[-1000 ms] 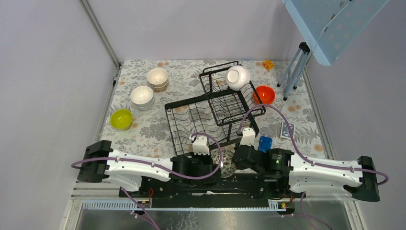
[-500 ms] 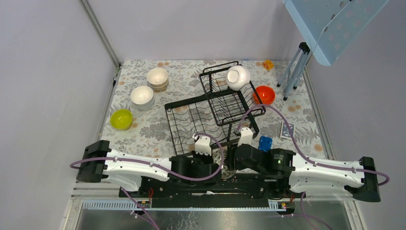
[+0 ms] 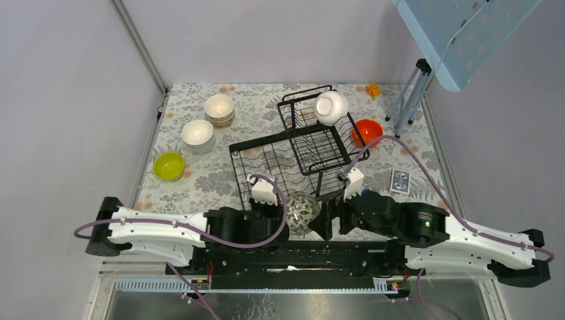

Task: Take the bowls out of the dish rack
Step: Place the bowl at the center of the board.

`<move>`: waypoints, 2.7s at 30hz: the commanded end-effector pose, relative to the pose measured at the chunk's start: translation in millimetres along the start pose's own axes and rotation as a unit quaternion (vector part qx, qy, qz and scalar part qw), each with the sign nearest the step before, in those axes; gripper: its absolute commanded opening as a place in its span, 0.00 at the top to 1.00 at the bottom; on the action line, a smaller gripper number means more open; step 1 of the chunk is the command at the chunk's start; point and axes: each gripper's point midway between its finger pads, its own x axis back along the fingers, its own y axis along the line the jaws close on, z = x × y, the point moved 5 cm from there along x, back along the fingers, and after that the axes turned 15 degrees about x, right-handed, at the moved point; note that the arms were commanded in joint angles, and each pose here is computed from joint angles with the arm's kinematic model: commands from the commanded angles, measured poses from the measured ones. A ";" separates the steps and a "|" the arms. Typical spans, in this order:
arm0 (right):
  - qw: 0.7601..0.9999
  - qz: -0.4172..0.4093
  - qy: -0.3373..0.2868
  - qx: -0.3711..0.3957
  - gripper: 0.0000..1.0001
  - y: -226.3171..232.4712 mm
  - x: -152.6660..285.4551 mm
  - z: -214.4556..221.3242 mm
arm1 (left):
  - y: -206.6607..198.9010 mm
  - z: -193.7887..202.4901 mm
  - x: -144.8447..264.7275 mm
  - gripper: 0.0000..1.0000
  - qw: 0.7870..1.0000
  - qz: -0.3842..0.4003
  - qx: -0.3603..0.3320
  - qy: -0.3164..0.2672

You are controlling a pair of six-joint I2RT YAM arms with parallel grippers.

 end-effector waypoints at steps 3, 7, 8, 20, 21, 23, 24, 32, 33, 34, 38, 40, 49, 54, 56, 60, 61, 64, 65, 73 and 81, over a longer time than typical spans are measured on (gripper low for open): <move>0.996 -0.070 -0.010 0.062 0.01 5.8 27.7 -1.3 | 24.6 -64.1 24.7 1.00 0.994 -0.041 0.008 -0.104; 0.994 -0.081 -0.030 0.064 0.00 2.8 22.3 8.2 | 64.6 -99.0 37.3 1.00 0.982 -0.105 0.018 -0.158; 0.994 -0.083 -0.034 0.063 0.00 1.9 20.1 10.9 | 70.5 -106.4 39.1 1.00 0.980 -0.112 0.026 -0.165; 0.990 -0.127 0.012 0.060 0.00 11.3 -35.5 59.9 | 124.9 -159.9 -21.9 1.00 0.969 -0.152 0.106 -0.164; 0.989 -0.131 0.022 0.058 0.00 12.4 -40.9 66.1 | 132.8 -163.1 -24.3 1.00 0.966 -0.159 0.120 -0.167; 0.988 -0.140 0.035 0.047 0.00 14.6 -51.3 77.7 | 149.8 -168.5 -25.5 1.00 0.956 -0.180 0.145 -0.182; 0.987 -0.150 0.043 0.040 0.00 15.7 -56.6 86.4 | 158.4 -171.4 -24.8 1.00 0.950 -0.190 0.161 -0.190; 0.982 -0.181 0.043 -0.024 0.00 22.9 -80.6 108.9 | 213.8 -160.5 -32.4 1.00 0.897 -0.269 0.269 -0.226; 0.982 -0.180 0.045 -0.029 0.00 22.3 -81.9 111.4 | 220.5 -157.6 -32.7 1.00 0.888 -0.281 0.281 -0.233; 0.982 -0.181 0.046 -0.035 0.00 23.0 -82.3 111.9 | 224.8 -155.3 -33.5 1.00 0.882 -0.287 0.290 -0.237; 0.980 -0.191 0.039 -0.051 0.00 27.0 -81.2 109.0 | 239.5 -144.1 -38.3 1.00 0.862 -0.304 0.321 -0.247; 0.979 -0.191 0.033 -0.053 0.00 27.8 -80.1 107.0 | 250.6 -136.7 -43.6 1.00 0.852 -0.326 0.331 -0.240; 0.979 -0.190 0.026 -0.066 0.00 27.4 -71.5 104.5 | 281.6 -109.6 -64.4 1.00 0.808 -0.348 0.423 -0.218; 0.980 -0.189 0.023 -0.066 0.00 27.3 -68.9 103.4 | 288.0 -104.8 -67.3 1.00 0.788 -0.352 0.447 -0.235; 0.980 -0.188 0.024 -0.065 0.00 27.0 -69.4 104.6 | 289.9 -106.9 -66.8 1.00 0.784 -0.355 0.448 -0.242; 0.980 -0.186 0.028 -0.065 0.00 27.4 -70.8 105.7 | 293.9 -110.6 -69.0 1.00 0.777 -0.364 0.449 -0.250; 0.980 -0.185 0.029 -0.063 0.00 27.7 -71.1 105.5 | 294.7 -110.9 -70.5 1.00 0.776 -0.365 0.450 -0.249; 0.981 -0.183 0.033 -0.061 0.00 28.1 -71.3 105.3 | 297.3 -109.4 -74.7 1.00 0.774 -0.370 0.453 -0.243; 0.981 -0.182 0.033 -0.060 0.00 28.0 -71.2 105.4 | 297.6 -109.0 -75.2 1.00 0.774 -0.371 0.454 -0.242; 0.982 -0.179 0.031 -0.061 0.00 26.5 -69.7 105.8 | 297.0 -106.7 -75.2 0.82 0.775 -0.367 0.457 -0.237; 0.983 -0.171 0.037 -0.064 0.00 23.3 -71.5 111.1 | 292.8 -107.4 -69.7 0.50 0.786 -0.358 0.448 -0.231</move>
